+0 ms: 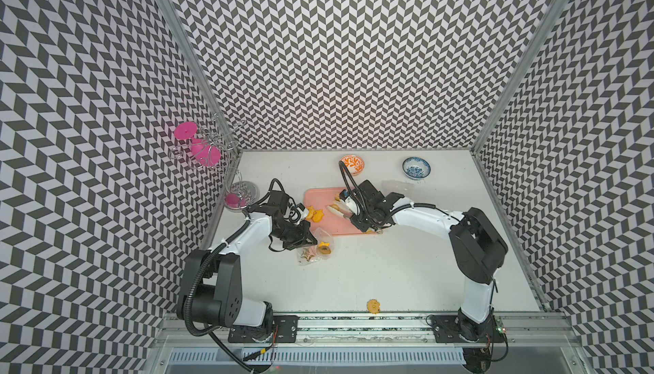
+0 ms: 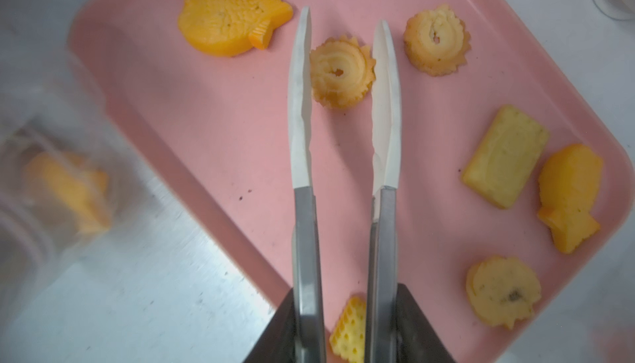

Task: Put the cookies into a resealable bag to prevent moisture
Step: Pick up the cookie from the tray, then place the cookie in the ziploc bag.

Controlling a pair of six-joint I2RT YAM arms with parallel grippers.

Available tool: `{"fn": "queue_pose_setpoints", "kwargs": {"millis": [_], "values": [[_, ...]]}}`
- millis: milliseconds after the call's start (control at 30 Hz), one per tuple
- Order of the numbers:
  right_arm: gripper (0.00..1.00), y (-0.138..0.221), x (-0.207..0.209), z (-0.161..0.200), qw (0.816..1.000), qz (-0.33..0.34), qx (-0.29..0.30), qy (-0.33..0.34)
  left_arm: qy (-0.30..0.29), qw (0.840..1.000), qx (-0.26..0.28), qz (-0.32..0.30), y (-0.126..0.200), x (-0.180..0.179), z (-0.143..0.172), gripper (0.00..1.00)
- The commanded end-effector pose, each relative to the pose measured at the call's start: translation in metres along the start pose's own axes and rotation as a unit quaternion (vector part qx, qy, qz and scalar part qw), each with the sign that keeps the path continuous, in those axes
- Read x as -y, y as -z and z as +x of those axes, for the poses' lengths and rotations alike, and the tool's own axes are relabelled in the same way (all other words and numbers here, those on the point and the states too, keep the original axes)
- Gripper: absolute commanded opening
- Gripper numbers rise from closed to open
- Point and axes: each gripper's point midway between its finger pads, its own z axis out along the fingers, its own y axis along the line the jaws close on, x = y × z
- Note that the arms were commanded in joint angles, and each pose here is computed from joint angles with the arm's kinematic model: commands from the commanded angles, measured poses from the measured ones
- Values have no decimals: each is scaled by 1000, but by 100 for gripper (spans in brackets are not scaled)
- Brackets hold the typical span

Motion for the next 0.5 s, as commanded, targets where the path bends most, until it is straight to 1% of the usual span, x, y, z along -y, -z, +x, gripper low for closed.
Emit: {"fn": "queue_pose_setpoints", "kwargs": {"millis": [0, 100, 200, 267, 367, 467], "values": [[39, 41, -7, -17, 998, -22, 62, -8, -21, 1000, 17, -1, 3, 3, -16, 0], [39, 59, -24, -7, 995, -61, 78, -13, -19, 1000, 18, -1, 1, 1, -20, 0], [39, 84, -47, -5, 988, -110, 106, -18, -14, 1000, 16, -2, -3, -2, -24, 0], [39, 96, -63, 2, 984, -140, 110, -20, -13, 1000, 19, 0, -4, -1, -29, 0], [39, 102, -82, 16, 981, -164, 103, -19, -12, 1000, 23, 6, -3, 2, -34, 0], [40, 98, -90, 25, 980, -173, 93, -19, -12, 1000, 22, 14, -2, 6, -34, 0]]}}
